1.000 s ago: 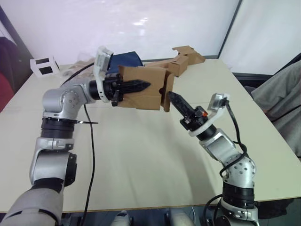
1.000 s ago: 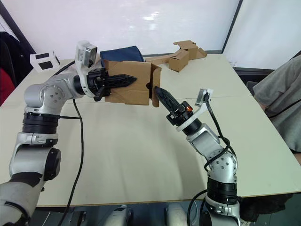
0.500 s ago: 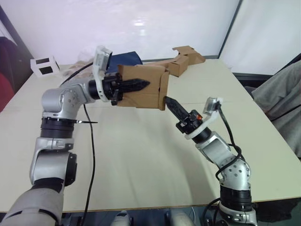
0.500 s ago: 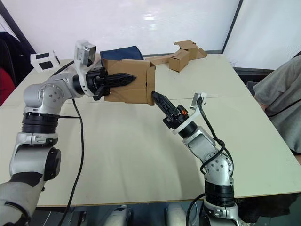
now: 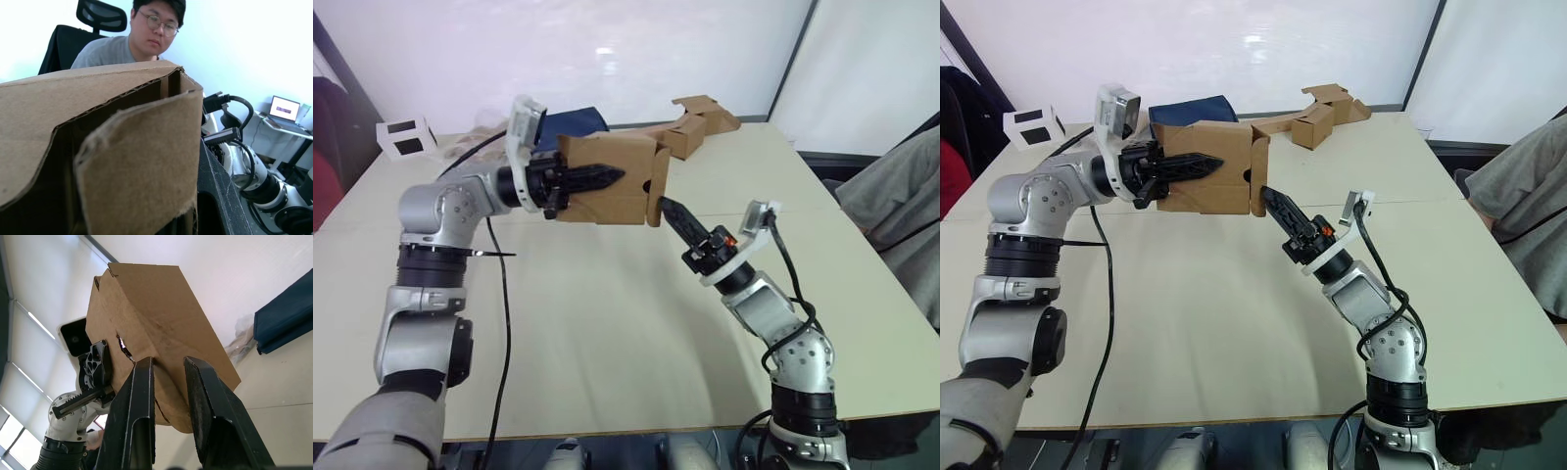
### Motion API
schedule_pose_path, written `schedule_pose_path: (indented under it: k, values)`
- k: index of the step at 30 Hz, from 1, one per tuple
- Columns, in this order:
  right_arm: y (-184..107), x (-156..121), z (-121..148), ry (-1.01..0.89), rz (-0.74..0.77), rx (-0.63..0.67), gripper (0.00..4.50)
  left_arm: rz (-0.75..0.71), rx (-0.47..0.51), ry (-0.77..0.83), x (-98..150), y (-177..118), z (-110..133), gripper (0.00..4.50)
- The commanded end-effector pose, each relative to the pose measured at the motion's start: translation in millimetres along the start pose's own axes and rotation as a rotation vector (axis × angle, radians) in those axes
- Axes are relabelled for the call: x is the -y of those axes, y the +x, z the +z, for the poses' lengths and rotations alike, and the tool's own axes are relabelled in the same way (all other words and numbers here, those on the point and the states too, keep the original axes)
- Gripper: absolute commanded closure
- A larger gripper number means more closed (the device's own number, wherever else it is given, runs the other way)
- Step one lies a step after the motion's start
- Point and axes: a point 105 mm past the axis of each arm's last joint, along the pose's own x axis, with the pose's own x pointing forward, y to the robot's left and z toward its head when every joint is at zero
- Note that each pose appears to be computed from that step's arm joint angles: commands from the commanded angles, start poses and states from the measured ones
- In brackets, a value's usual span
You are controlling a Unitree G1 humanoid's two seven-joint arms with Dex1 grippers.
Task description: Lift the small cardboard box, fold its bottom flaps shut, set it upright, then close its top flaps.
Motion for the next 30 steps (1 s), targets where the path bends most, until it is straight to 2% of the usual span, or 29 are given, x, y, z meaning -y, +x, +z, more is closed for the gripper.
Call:
schedule_pose_path:
  k: [1, 18, 23, 30]
  values:
    - [3, -4, 7, -0.025, 0.016, 0.024, 3.56, -0.04, 0.031, 0.052, 10, 0, 15, 4.5]
    - [9, -10, 10, -0.008, 0.047, 0.028, 3.56, -0.034, 0.016, 0.058, 9, 1, 11, 4.5]
    - [9, -26, -3, 0.025, 0.124, -0.038, 3.56, -0.026, 0.025, 0.062, 7, 1, 12, 4.5]
    - [15, -35, -11, 0.065, 0.161, -0.048, 3.56, -0.024, 0.02, 0.066, 5, 4, 10, 4.5]
